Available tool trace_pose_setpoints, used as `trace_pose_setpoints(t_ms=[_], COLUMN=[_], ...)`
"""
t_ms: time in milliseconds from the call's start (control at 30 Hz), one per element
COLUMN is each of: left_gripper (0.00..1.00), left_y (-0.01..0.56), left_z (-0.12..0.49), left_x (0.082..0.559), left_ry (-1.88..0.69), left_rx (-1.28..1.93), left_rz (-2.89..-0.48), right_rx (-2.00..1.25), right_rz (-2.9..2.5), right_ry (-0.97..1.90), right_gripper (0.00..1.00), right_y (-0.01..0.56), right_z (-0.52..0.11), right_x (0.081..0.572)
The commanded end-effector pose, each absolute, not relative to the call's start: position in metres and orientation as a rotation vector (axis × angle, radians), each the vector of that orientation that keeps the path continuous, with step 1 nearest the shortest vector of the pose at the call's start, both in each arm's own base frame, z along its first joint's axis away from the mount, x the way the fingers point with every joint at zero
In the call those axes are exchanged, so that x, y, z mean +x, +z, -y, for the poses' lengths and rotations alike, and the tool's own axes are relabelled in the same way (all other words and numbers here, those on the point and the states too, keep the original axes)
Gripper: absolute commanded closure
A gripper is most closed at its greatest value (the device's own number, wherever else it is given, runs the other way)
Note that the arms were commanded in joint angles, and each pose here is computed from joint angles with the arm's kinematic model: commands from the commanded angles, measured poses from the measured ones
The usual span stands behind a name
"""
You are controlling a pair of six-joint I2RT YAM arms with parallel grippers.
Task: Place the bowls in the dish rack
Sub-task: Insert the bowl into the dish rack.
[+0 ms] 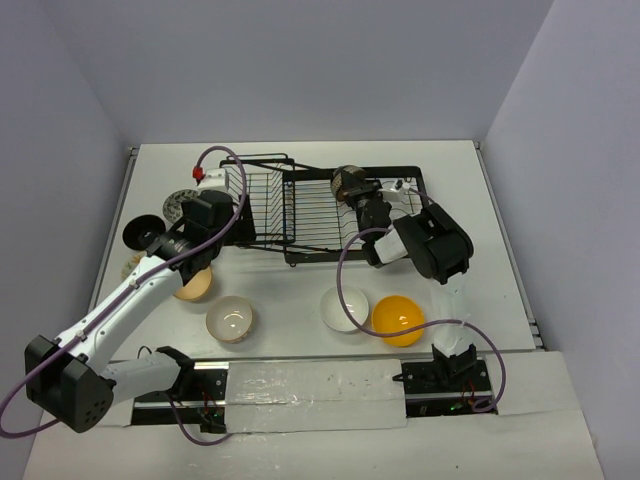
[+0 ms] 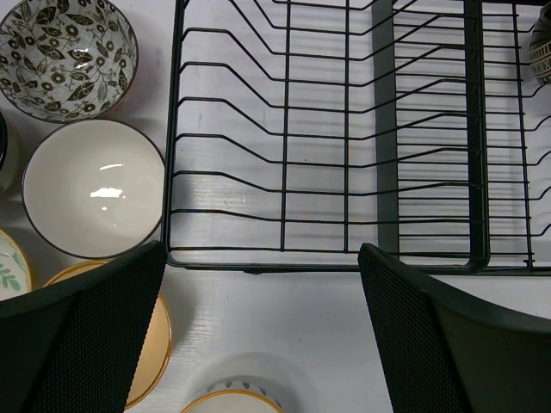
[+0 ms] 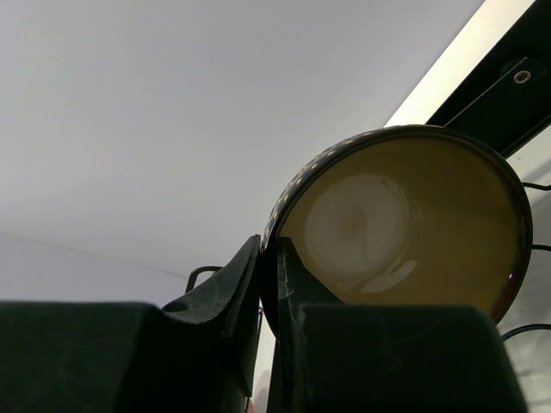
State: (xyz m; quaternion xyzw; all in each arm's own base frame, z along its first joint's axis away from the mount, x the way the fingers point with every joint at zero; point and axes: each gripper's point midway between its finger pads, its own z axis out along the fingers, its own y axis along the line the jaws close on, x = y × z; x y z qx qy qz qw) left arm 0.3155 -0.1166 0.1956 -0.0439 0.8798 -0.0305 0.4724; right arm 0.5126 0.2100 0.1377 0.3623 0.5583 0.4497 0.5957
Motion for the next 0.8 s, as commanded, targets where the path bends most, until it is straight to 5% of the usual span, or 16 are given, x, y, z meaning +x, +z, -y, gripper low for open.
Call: trace_pose_setpoints(t_ms=[0,467,633,767], left_gripper=[0.01,0.01,0.01,0.01], left_y=[0.199,0.201,0.204,0.205], left_z=[0.125,0.135,0.137,0.138], left_x=[0.318,0.313,0.311,0.309], left_ry=[-0.105,-0.126,-0.134,-0.137], left_rx=[-0.102,-0.065,-0.059,-0.053], left_rz=[-2.144,-2.142,-2.132,-2.13], right_rx=[0.808,0.81,0.839,0.852], right_rz=[-1.063,-1.08,-1.075,-1.083], right_ry=[1.139,1.12,1.113,1.098], right_gripper=[1.0,0.92,0.73,0.67], right_y=[0.18,0.162,0.159,0.154], right_z=[-0.204,-0.214,-0.213,-0.216], right_x=[0.5,0.487,0.484,0.479])
